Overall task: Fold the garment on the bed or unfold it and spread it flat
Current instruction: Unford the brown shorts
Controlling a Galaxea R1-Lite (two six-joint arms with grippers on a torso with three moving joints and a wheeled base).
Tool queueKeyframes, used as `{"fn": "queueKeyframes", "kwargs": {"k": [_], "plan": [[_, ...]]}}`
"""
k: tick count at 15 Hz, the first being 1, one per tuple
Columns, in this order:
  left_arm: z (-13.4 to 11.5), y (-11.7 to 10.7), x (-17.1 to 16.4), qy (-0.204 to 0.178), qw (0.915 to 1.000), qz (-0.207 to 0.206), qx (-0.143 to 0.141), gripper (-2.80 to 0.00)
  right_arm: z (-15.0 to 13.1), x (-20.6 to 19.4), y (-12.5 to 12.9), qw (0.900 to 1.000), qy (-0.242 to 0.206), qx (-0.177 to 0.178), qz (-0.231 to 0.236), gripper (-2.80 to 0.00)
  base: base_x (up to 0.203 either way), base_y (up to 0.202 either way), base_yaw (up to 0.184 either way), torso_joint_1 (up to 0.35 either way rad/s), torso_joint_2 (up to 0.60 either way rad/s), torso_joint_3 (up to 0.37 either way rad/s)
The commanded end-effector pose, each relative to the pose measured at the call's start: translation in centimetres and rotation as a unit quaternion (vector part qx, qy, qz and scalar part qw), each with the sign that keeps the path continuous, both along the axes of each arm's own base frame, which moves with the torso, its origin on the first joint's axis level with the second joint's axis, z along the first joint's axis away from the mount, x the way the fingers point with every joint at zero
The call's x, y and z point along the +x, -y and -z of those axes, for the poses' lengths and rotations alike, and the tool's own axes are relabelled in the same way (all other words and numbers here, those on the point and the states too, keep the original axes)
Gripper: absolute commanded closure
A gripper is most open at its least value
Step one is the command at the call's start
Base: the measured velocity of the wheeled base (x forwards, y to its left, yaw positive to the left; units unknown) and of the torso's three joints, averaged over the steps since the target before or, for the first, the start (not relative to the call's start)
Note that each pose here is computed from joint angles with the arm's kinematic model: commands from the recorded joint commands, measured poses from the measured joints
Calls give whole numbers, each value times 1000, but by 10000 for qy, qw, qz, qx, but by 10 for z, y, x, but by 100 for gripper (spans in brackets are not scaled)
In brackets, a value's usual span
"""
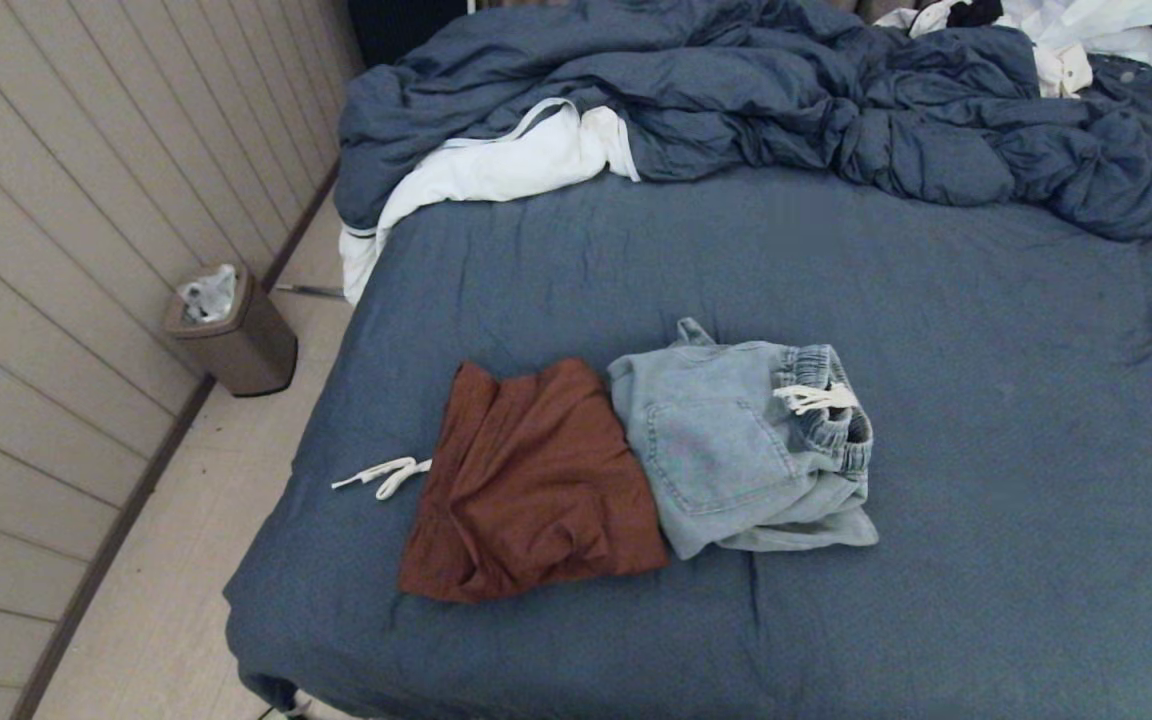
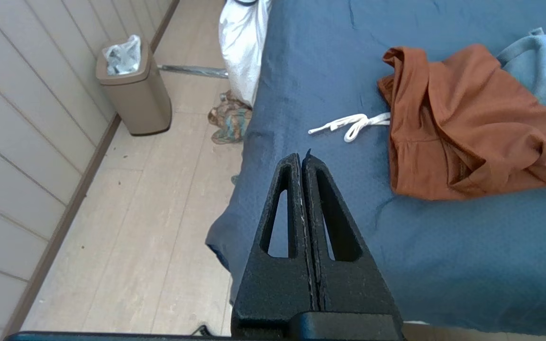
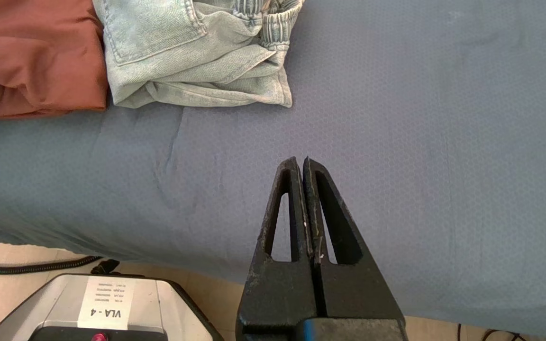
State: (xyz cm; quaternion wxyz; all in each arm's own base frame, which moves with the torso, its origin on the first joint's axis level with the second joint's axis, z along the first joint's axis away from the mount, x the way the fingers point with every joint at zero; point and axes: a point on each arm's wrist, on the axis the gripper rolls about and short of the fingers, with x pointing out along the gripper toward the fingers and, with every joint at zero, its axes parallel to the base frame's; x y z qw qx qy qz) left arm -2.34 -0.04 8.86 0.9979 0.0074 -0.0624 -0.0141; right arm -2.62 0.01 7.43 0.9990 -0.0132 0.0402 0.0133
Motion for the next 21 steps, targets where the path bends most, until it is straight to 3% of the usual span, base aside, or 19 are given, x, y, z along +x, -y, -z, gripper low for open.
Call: {"fn": "queueKeyframes", "kwargs": {"k": [1,9,12,15,18,21], "plan": [[0,0,0,6,10000,-1,6,0,0,0,0,10000,-17,-13,-3,0,0,0,0,0,0,0],[2,0,0,-75,10000,-36,29,0,-4,-3,0,9999,-109,-73,-4,0,0,0,0,0,0,0],[1,0,0,-234,9997,-47,73,0,-44,-9,0,9998,-84,-63,-139,0,0,0,0,0,0,0],[-45,0,1,-358,9993,-3,56,0,-86,5,-1,9987,-400,13,-303,0,0,0,0,0,0,0],[-82,1,24,-843,9963,183,-25,0,-127,46,-3,9930,-917,456,-592,0,0,0,0,0,0,0],[-109,3,67,-1532,9864,503,-331,0,-155,112,-7,9838,-1430,779,-754,0,0,0,0,0,0,0]]}}
